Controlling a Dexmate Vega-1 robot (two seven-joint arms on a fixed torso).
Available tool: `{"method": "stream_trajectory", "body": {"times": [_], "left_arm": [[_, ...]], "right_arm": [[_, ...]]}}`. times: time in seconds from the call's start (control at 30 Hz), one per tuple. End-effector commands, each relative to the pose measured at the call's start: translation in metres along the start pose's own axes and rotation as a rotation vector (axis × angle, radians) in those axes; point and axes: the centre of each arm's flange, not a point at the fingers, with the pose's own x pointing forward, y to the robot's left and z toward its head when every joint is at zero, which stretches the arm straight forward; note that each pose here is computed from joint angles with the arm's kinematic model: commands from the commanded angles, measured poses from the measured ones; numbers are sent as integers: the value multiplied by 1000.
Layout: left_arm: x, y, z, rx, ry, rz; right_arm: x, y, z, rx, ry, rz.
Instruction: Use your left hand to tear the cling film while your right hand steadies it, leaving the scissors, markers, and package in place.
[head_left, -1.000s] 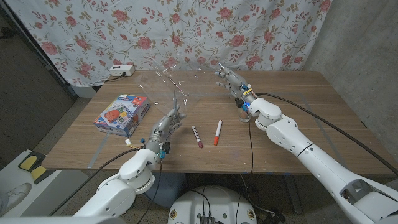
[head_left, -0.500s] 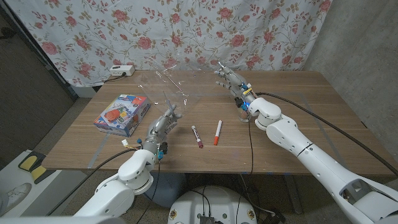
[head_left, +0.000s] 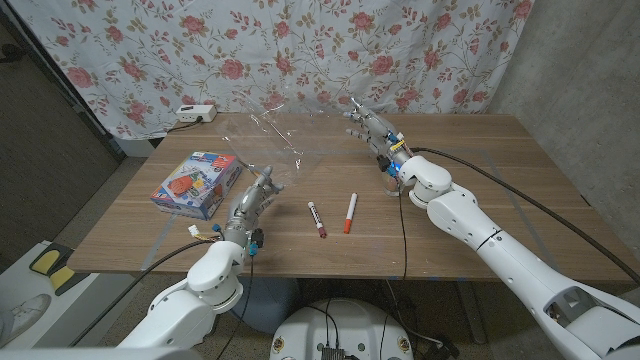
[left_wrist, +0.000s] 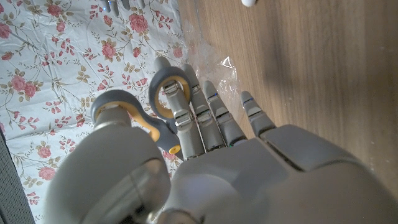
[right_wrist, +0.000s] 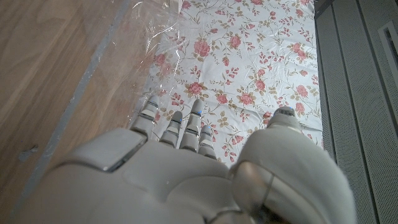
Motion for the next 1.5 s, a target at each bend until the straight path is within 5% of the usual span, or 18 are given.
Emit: {"method": "stream_trajectory", "body": {"times": [0.03,0.57,1.5], "left_arm": [[3,14,9,128,-53,52],[18,27,22,331,-167,56],[14,22,17,445,-102,-90]], "right_arm": [[0,-2,2,4,-7,-1],[-2,-8,5,3,-12,-3],[-8,-6,13,-29,-25,1]]}}
